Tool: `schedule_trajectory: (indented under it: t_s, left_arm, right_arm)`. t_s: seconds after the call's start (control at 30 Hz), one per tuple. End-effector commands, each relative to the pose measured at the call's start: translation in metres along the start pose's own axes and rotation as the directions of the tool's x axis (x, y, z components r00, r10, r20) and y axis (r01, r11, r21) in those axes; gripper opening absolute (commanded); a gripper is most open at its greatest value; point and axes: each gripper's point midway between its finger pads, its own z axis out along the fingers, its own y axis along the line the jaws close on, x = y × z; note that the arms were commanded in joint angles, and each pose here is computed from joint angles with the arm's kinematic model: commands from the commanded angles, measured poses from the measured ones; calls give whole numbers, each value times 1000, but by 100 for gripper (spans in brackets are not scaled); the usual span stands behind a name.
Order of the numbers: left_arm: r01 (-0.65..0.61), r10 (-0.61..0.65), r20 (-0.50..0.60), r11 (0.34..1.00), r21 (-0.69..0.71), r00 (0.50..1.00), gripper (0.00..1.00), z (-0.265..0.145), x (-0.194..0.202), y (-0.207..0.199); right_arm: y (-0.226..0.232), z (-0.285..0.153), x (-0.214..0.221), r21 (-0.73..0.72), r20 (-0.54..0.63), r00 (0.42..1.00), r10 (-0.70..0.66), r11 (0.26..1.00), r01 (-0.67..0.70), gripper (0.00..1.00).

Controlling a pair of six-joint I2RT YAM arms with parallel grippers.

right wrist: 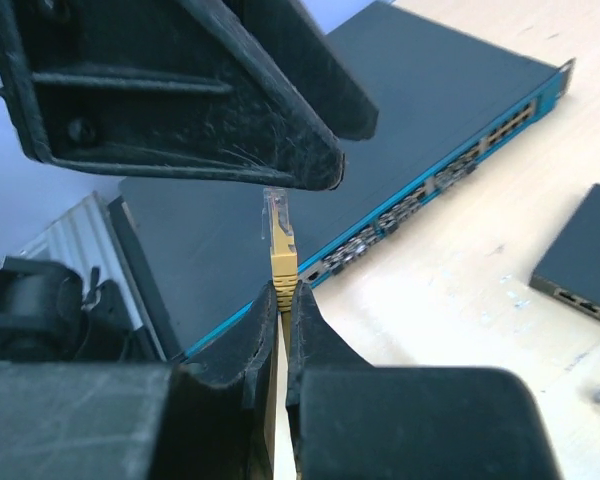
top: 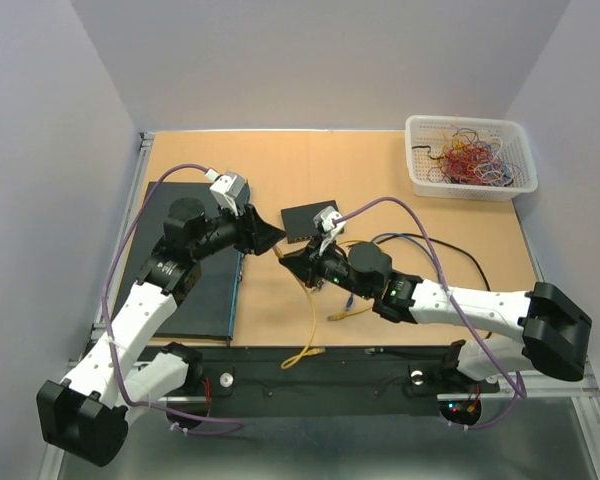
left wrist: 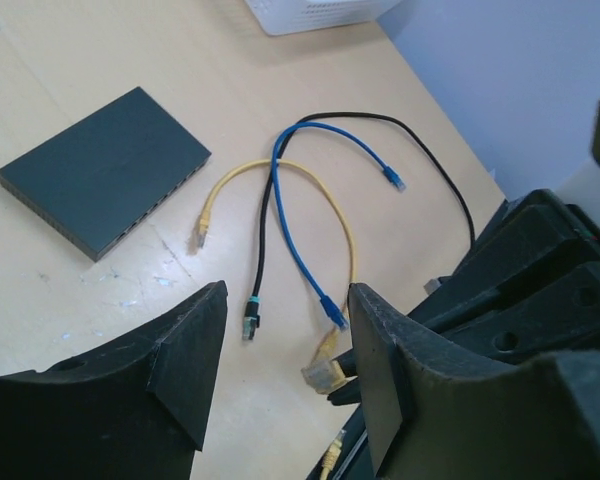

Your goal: Insert the plug into the switch port

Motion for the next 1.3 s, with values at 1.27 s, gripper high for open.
schedule_trajectory:
  t_s: [1.27]
  left_arm:
    - [23,-9,79,982,-186,997,47,-2,-17,25]
  right_arm:
    - [-10,34,-36,121,90,995,-42,992,31,1]
